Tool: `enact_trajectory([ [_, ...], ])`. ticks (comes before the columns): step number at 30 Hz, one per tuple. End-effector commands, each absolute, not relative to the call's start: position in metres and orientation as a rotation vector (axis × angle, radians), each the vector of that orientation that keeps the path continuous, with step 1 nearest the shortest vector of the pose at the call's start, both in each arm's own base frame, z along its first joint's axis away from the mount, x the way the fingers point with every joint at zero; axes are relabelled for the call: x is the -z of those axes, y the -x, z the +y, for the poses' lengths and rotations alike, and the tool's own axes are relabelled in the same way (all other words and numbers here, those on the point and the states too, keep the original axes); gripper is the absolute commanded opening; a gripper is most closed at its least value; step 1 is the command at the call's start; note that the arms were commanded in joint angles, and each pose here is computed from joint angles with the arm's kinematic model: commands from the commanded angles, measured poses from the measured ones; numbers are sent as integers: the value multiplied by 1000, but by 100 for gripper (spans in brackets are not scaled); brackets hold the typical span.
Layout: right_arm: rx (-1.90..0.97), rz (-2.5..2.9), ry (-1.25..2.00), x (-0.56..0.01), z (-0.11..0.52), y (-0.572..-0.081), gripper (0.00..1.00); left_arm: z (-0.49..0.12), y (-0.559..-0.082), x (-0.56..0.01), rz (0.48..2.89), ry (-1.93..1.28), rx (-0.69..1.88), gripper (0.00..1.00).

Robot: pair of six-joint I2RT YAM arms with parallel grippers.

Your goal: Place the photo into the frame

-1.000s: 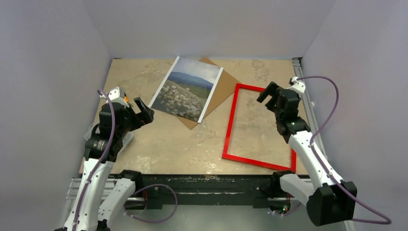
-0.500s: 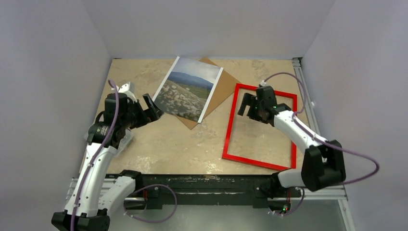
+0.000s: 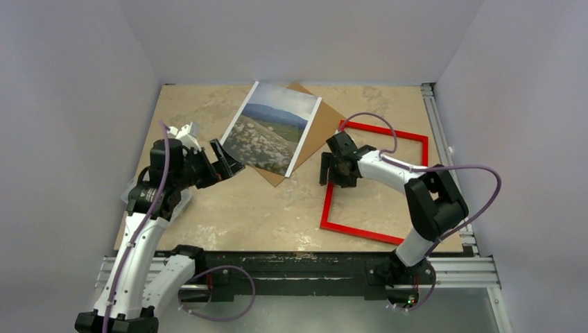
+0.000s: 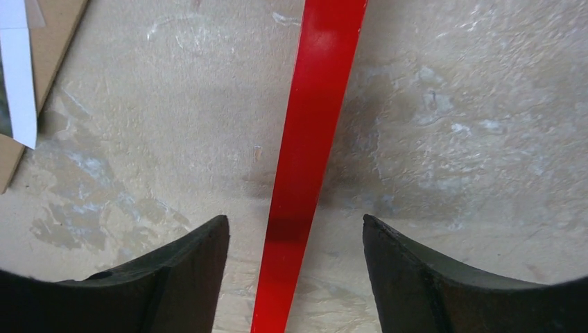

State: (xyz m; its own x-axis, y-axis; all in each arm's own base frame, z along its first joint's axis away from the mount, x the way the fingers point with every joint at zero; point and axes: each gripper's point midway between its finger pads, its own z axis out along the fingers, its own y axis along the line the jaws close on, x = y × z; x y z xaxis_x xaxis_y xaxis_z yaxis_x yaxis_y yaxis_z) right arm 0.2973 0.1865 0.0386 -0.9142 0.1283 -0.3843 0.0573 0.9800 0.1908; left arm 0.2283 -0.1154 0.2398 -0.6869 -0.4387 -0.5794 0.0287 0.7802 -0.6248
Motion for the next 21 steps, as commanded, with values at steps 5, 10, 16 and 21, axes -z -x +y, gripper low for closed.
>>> enact_trajectory([
  [5,-120,2689,-111,-28,198,-293,45,-126,-223,-258,2157,250,887,98],
  [10,-107,2657,-129,-32,193,-293,23,-128,-220,-261,2156,238,898,98],
  [16,-205,2599,-141,-63,199,-293,3,-131,-213,-264,2134,201,928,98],
  [21,-356,2515,-148,-113,215,-299,0,-144,-211,-271,2108,141,1015,98],
])
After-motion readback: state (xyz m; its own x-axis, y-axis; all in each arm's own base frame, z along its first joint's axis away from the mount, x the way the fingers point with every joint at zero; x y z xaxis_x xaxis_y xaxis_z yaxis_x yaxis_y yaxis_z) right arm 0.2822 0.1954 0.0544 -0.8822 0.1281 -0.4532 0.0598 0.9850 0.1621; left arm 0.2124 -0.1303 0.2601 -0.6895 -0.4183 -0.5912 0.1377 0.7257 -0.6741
